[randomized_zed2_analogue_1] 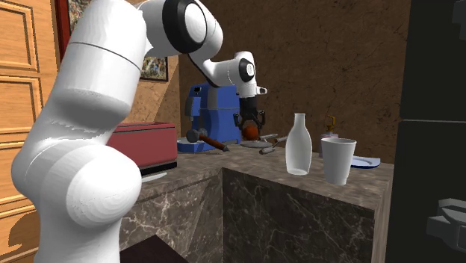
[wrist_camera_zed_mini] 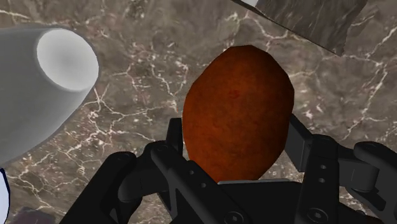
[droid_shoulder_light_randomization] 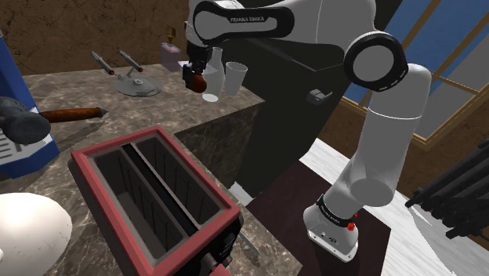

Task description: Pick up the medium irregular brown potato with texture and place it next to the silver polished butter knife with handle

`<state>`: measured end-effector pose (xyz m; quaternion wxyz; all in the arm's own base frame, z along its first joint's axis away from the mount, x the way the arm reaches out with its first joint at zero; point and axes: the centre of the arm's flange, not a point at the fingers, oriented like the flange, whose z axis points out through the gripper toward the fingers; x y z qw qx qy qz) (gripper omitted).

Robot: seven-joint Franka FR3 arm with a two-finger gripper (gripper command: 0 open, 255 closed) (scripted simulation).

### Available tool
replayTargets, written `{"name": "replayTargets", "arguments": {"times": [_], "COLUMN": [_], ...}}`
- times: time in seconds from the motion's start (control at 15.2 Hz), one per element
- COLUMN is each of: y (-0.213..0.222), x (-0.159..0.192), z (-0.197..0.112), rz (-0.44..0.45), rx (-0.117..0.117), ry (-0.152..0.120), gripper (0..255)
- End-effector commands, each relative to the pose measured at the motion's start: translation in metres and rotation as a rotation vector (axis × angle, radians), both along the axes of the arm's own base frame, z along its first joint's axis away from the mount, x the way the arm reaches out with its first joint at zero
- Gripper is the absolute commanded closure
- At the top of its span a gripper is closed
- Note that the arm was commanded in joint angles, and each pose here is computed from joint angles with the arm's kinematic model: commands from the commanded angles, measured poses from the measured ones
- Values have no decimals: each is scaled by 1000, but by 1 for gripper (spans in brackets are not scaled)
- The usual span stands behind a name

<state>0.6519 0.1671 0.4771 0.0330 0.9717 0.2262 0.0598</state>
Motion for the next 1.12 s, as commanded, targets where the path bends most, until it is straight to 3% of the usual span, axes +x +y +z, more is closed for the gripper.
{"name": "replayTargets", "arguments": {"times": [0.0, 1.06], "y": [13, 124], "x": [-21, -201], "z": [-1, 0], "rz": [0, 0], "rx": [0, 0], "ry": [0, 0], "gripper": [255, 255]}}
